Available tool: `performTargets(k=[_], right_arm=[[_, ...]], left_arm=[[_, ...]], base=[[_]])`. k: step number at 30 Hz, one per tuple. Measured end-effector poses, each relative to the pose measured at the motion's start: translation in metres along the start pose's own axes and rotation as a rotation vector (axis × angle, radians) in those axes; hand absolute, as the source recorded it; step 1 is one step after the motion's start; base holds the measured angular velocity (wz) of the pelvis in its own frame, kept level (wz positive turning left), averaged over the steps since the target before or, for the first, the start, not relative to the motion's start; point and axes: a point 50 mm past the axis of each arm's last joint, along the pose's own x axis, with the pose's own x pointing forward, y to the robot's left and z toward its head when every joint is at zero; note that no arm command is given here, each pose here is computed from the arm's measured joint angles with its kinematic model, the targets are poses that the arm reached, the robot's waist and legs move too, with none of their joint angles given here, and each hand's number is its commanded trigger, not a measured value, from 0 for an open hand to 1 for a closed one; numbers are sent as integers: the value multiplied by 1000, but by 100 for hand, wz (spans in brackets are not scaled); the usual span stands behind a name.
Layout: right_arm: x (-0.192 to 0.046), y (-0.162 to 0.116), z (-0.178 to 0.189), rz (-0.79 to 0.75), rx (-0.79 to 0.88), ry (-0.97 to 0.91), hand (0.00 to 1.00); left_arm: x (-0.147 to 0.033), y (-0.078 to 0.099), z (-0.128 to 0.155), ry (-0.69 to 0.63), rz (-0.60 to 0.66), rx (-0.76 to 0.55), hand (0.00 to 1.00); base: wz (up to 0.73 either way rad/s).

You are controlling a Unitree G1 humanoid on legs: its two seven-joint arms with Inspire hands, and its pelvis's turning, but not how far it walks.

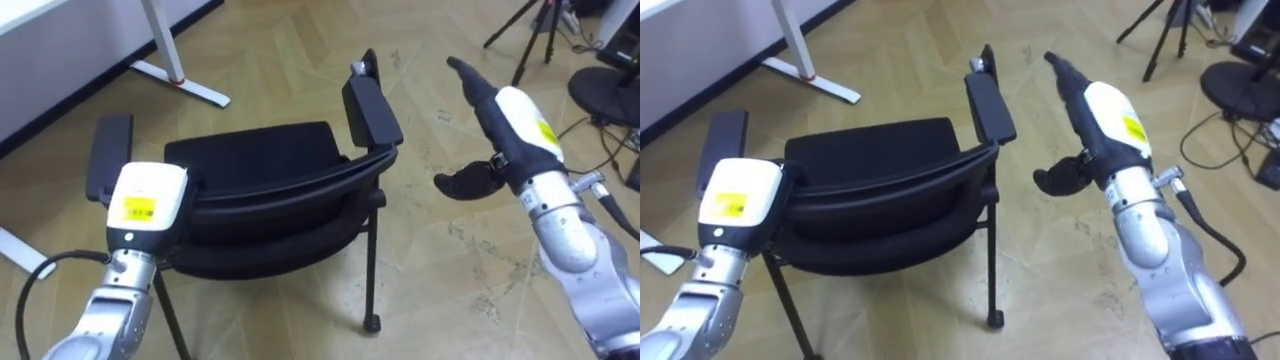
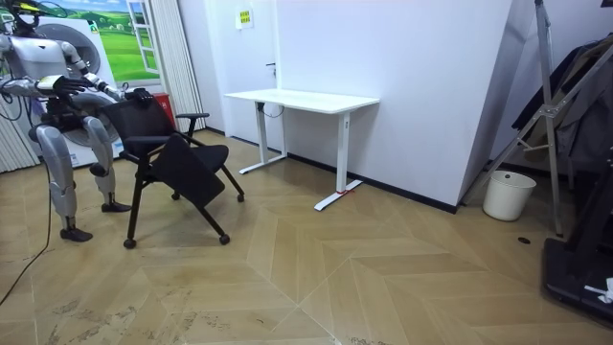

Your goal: Push chair

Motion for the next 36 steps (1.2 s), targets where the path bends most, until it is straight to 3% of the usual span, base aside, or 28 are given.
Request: performTargets(k=[12,17,36], right_arm=[[6,3,11,76,-229,-78,0],[5,18,20,142,-280,-127,0],[19,36,52,175,-339,-253,0]], left_arm=[[7,4,0,-41,-7,19,100],[9,4,2,-53,-5,20,100],[22,4,16,-123,3,18,100]], base=[[0],[0],[5]])
